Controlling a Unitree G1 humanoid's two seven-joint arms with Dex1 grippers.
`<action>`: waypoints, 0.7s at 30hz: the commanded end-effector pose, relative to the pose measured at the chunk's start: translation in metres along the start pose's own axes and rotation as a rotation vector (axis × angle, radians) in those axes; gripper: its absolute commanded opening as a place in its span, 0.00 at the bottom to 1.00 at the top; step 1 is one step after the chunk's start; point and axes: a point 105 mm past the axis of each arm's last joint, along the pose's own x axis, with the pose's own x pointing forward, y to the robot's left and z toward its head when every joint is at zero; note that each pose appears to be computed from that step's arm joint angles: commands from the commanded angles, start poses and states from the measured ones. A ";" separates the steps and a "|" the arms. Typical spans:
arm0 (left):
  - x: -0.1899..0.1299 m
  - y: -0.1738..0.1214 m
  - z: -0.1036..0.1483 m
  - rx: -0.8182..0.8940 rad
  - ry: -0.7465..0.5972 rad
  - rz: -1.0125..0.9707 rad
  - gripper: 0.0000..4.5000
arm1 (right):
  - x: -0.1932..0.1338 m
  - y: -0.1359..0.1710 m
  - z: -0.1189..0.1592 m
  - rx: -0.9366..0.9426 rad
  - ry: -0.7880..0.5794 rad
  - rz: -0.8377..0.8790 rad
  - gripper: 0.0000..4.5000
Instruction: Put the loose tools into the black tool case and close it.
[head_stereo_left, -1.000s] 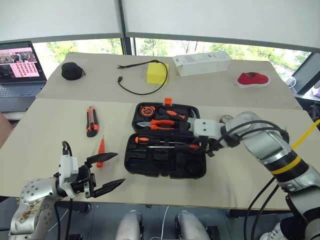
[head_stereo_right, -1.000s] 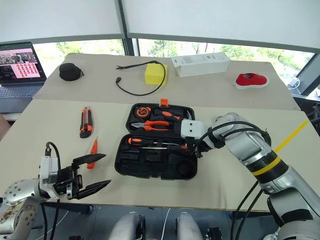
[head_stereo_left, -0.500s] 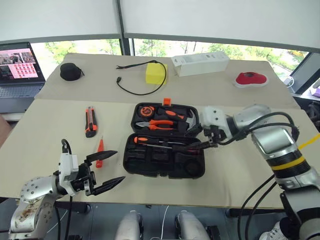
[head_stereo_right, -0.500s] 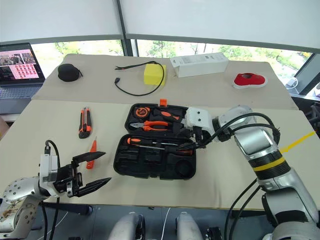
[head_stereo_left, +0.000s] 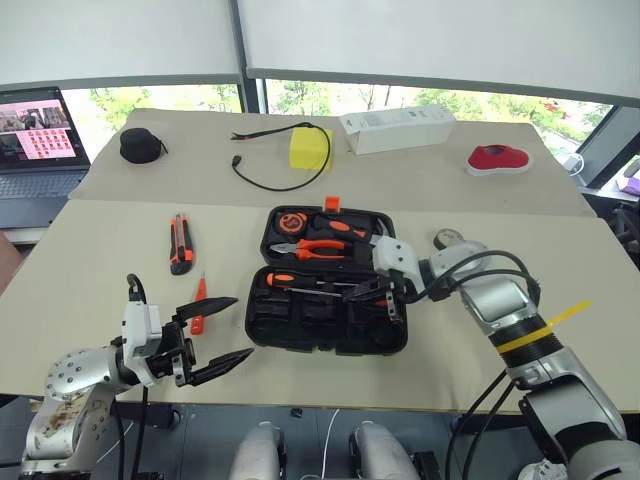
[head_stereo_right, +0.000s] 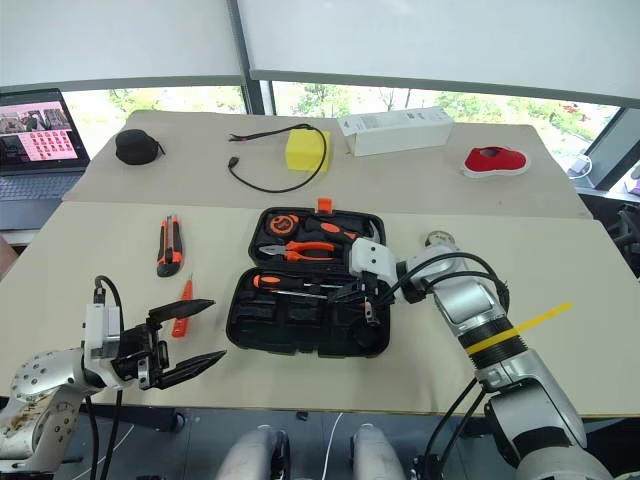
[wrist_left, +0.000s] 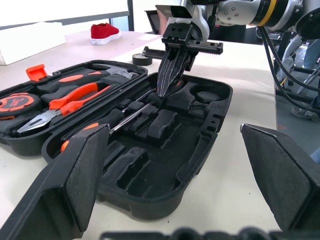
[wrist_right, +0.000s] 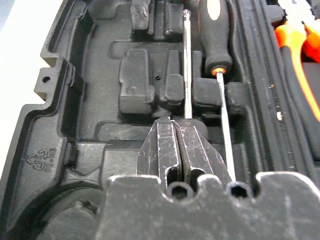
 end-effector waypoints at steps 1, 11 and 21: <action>0.000 -0.002 0.005 0.024 0.002 0.010 1.00 | 0.003 -0.004 -0.008 0.013 0.042 -0.022 0.01; -0.014 -0.001 0.007 0.004 -0.001 0.120 1.00 | -0.025 -0.012 0.027 0.022 -0.226 -0.093 0.01; -0.144 0.018 -0.009 -0.036 0.230 0.787 1.00 | -0.112 0.027 -0.001 -0.106 -0.463 -0.344 0.69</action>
